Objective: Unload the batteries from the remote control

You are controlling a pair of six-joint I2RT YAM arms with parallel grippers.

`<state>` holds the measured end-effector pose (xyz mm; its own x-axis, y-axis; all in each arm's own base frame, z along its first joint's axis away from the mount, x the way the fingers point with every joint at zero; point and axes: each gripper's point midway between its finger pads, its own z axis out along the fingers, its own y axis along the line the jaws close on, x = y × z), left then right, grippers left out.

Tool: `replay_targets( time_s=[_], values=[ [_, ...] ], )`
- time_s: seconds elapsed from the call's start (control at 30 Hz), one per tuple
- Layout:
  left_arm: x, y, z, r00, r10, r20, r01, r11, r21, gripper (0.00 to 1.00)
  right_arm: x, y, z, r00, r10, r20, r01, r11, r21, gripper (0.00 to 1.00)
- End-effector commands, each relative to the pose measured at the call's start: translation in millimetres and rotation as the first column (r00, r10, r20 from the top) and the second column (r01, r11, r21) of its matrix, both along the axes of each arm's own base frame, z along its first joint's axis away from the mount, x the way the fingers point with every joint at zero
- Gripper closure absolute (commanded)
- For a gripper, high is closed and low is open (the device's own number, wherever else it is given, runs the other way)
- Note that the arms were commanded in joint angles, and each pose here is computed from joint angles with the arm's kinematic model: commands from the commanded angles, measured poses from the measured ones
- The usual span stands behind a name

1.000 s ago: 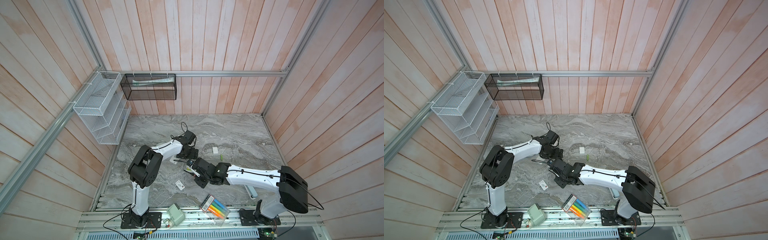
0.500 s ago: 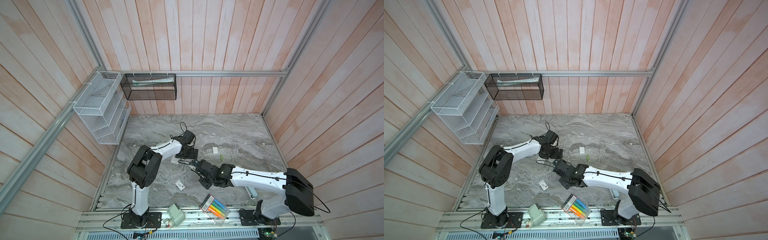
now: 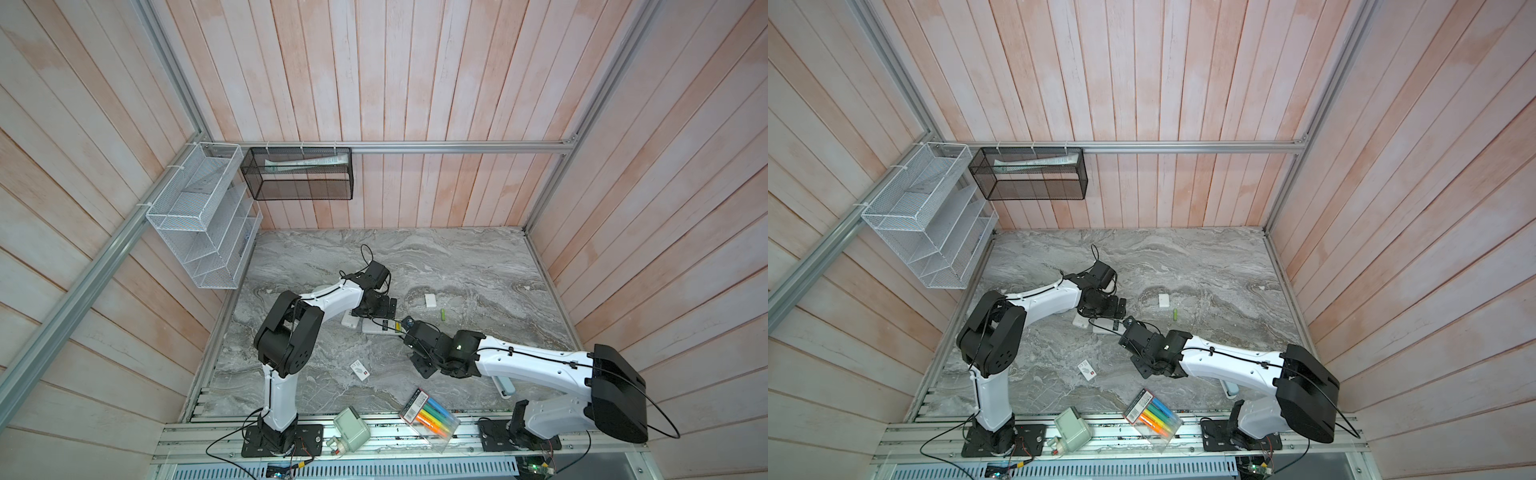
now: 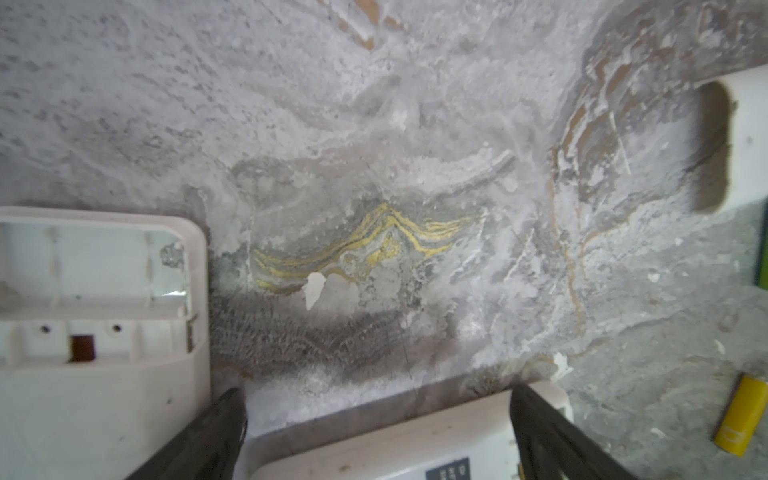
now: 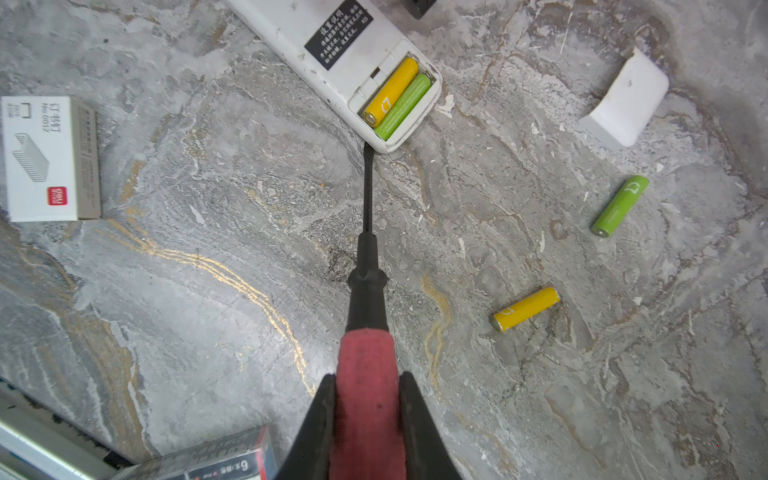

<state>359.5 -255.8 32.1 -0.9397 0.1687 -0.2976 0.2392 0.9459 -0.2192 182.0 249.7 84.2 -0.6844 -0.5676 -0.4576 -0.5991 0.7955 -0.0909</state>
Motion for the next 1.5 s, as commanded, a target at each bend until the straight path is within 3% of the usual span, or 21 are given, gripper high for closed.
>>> replay_targets(
  time_s=[0.0, 0.37, 0.6, 0.73, 0.83, 1.03, 1.47],
  values=[
    [-0.7, 0.8, 6.5, 1.0, -0.01, 0.019, 0.011, 1.0, -0.024, 0.0, 6.6, -10.7, 3.3, 0.998, -0.067, 0.015, 0.066, 0.997, 0.026, 1.0],
    [-5.5, 8.6, 10.7, 0.997, -0.027, 0.066, 0.03, 0.999, -0.042, 0.0, 12.8, -11.6, 15.1, 0.994, -0.107, -0.004, 0.106, 0.985, 0.135, 1.0],
    [7.5, 16.5, 12.0, 0.997, 0.047, 0.068, -0.044, 0.998, -0.05, 0.0, 7.9, -0.2, 37.4, 0.996, -0.091, -0.007, 0.09, 0.958, 0.271, 1.0],
    [15.9, 22.2, 6.9, 0.994, 0.096, 0.049, -0.096, 0.995, 0.006, 0.02, 6.2, 8.1, 43.2, 0.998, -0.058, 0.004, 0.053, 0.943, 0.328, 1.0],
    [15.8, 22.2, 1.2, 0.995, 0.096, 0.033, -0.097, 0.995, 0.026, 0.03, 6.7, 8.8, 44.7, 0.998, -0.054, 0.015, 0.046, 0.939, 0.34, 1.0],
    [3.8, -0.7, 2.6, 0.999, 0.042, 0.014, -0.04, 0.994, -0.102, 0.05, 5.0, 8.0, 40.5, 0.999, -0.046, 0.003, 0.043, 0.936, 0.348, 1.0],
    [-36.9, -0.4, -13.5, 0.998, 0.01, -0.063, -0.012, 0.999, -0.032, 0.05, 13.5, -8.0, 24.0, 0.993, -0.109, -0.043, 0.118, 0.931, 0.345, 1.0]
  ],
)
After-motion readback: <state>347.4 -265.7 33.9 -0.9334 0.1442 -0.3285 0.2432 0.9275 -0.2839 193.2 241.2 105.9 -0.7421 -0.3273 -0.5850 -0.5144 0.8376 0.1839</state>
